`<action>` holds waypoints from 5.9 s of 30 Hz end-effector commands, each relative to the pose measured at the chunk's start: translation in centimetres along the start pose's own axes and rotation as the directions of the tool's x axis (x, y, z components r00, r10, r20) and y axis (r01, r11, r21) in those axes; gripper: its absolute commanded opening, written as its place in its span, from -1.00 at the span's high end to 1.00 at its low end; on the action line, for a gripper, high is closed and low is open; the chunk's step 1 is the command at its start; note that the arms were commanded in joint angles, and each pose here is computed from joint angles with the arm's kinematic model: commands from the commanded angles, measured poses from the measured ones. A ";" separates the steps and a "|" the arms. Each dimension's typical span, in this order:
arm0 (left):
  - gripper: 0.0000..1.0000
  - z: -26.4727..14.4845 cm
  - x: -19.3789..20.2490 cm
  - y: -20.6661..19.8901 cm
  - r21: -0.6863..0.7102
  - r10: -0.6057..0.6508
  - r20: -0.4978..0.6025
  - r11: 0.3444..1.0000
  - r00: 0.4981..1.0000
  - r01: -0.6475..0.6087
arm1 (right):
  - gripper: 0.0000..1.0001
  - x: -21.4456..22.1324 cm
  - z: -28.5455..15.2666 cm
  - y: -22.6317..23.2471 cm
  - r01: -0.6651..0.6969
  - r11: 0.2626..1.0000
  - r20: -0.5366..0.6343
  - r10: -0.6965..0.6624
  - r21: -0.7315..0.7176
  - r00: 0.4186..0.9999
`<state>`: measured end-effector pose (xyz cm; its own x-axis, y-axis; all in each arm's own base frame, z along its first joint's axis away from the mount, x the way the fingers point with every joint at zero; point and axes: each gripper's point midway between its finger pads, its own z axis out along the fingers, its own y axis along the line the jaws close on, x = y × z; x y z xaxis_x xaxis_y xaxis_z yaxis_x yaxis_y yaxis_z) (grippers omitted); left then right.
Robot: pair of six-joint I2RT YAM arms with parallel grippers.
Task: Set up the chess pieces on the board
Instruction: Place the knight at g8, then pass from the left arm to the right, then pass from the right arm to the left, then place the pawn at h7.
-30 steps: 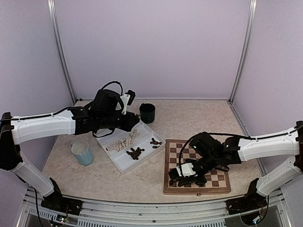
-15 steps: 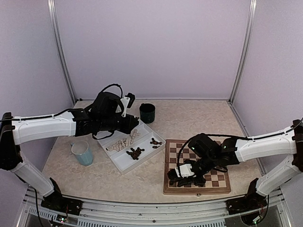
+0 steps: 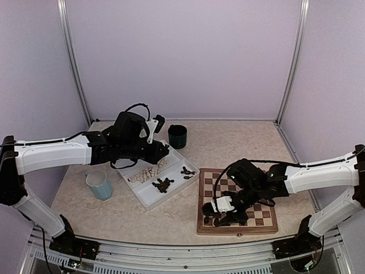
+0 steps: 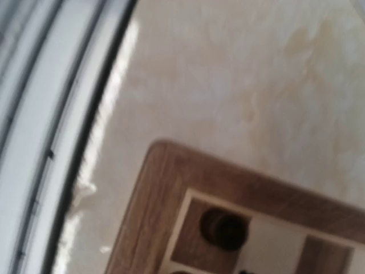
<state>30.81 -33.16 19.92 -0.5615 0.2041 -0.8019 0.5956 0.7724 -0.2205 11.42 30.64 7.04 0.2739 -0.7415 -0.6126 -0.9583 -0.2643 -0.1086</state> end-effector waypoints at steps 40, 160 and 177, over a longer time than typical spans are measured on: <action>0.92 -1.7 7.7 -16.3 0.721 0.196 -0.403 0.669 0.894 0.178 | 0.67 -8.2 -3.7 -7.7 0.370 0.913 -0.118 -0.354 0.170 0.928; 0.79 7.3 15.3 -18.4 0.481 0.583 -0.394 0.790 0.710 -0.381 | -0.51 3.6 -17.6 -17.8 -0.401 0.822 0.343 0.270 0.404 0.900; 0.72 8.1 16.4 -18.9 0.496 0.593 -0.409 0.782 0.694 -0.377 | -0.51 3.7 -17.5 -17.7 -0.402 0.823 0.342 0.272 0.402 0.899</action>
<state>15.28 -48.37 6.20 -0.2904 0.8444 -0.4501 0.9569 0.2527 -0.1432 30.83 21.96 20.28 -0.0587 -0.5298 -0.8461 -0.9341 0.3281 -0.1407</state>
